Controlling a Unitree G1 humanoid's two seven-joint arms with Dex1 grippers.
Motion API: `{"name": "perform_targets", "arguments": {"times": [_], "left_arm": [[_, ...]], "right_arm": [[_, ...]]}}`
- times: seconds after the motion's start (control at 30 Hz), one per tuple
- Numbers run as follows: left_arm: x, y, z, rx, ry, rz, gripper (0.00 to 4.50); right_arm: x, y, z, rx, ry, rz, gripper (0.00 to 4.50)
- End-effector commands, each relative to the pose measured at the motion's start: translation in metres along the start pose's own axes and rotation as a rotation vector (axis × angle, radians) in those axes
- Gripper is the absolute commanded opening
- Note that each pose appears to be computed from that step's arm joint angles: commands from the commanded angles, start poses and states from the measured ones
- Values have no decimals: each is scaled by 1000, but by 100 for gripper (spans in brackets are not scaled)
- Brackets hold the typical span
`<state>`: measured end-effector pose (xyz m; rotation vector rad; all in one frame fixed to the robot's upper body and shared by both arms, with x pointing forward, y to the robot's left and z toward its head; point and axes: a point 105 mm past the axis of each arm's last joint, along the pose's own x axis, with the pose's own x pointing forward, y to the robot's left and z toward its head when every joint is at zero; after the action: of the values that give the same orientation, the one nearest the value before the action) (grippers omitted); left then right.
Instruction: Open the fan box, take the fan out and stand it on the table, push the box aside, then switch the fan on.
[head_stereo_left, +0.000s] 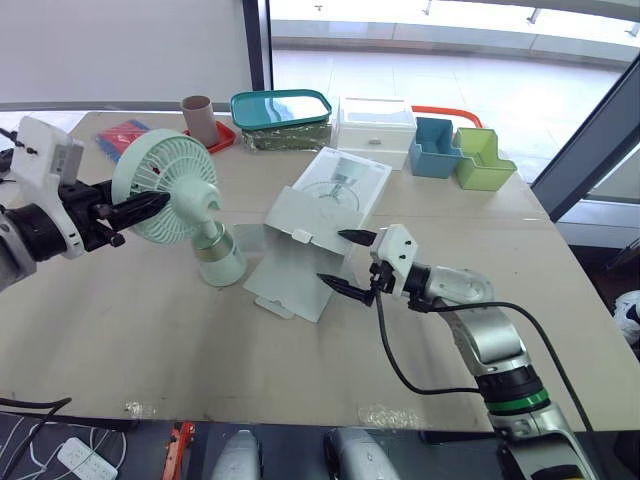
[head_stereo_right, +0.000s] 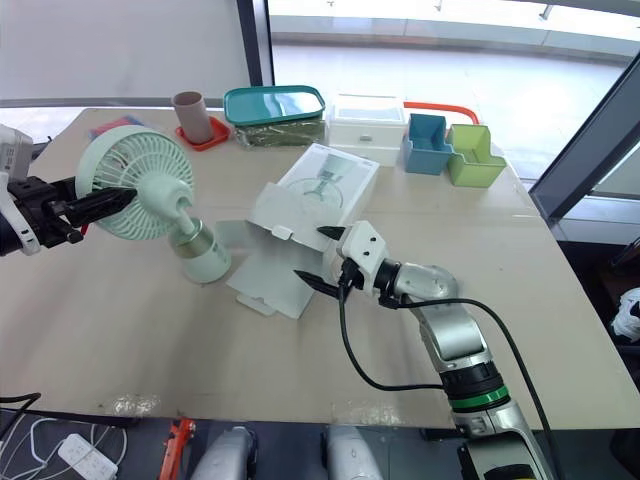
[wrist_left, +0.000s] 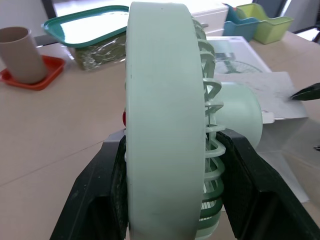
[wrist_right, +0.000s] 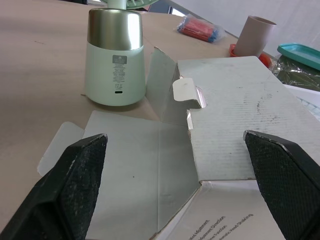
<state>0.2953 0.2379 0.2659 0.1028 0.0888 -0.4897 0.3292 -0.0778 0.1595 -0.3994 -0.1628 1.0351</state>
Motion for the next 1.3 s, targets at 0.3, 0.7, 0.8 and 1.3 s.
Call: {"name": "perform_targets", "arguments": {"times": [0.3, 0.7, 0.8, 1.3], "left_arm": [[-10, 39, 3, 38, -46, 240, 211], [9, 33, -10, -15, -39, 173, 211], [16, 26, -16, -45, -31, 145, 211], [30, 17, -29, -107, 6, 119, 211]], "right_arm": [[3, -1, 12, -40, -37, 24, 450], [2, -1, 11, -42, -31, 13, 450], [1, 0, 11, -42, -31, 9, 450], [-3, -1, 10, -43, -23, -12, 450]]}}
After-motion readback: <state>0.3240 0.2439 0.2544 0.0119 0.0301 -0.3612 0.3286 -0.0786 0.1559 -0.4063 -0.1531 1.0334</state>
